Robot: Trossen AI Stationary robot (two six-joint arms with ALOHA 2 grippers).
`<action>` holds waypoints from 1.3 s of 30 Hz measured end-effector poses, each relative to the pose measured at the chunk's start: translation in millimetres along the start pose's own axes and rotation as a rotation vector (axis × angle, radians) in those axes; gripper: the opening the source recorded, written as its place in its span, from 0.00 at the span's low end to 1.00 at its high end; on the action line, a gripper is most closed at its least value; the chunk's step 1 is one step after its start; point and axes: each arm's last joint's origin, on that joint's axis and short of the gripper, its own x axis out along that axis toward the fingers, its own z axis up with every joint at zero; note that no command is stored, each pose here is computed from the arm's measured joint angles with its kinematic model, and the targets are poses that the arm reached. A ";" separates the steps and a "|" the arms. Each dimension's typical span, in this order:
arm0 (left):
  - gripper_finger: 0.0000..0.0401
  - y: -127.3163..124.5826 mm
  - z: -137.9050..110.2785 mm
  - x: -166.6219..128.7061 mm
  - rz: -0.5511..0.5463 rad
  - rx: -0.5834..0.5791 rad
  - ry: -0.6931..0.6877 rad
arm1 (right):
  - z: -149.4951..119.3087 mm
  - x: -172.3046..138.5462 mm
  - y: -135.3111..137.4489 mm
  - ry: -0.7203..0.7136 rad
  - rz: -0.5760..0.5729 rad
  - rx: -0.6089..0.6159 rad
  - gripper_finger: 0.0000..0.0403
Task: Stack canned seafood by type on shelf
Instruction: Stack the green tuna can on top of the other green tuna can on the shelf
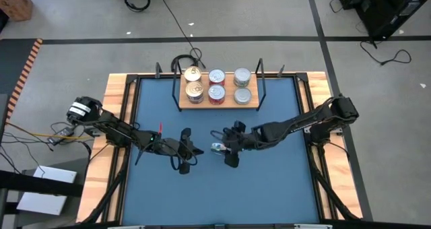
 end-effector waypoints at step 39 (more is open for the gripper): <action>0.02 1.1 -1.6 0.0 0.017 0.001 0.016 | 8.5 41.4 14.5 0.221 -0.019 -0.128 0.43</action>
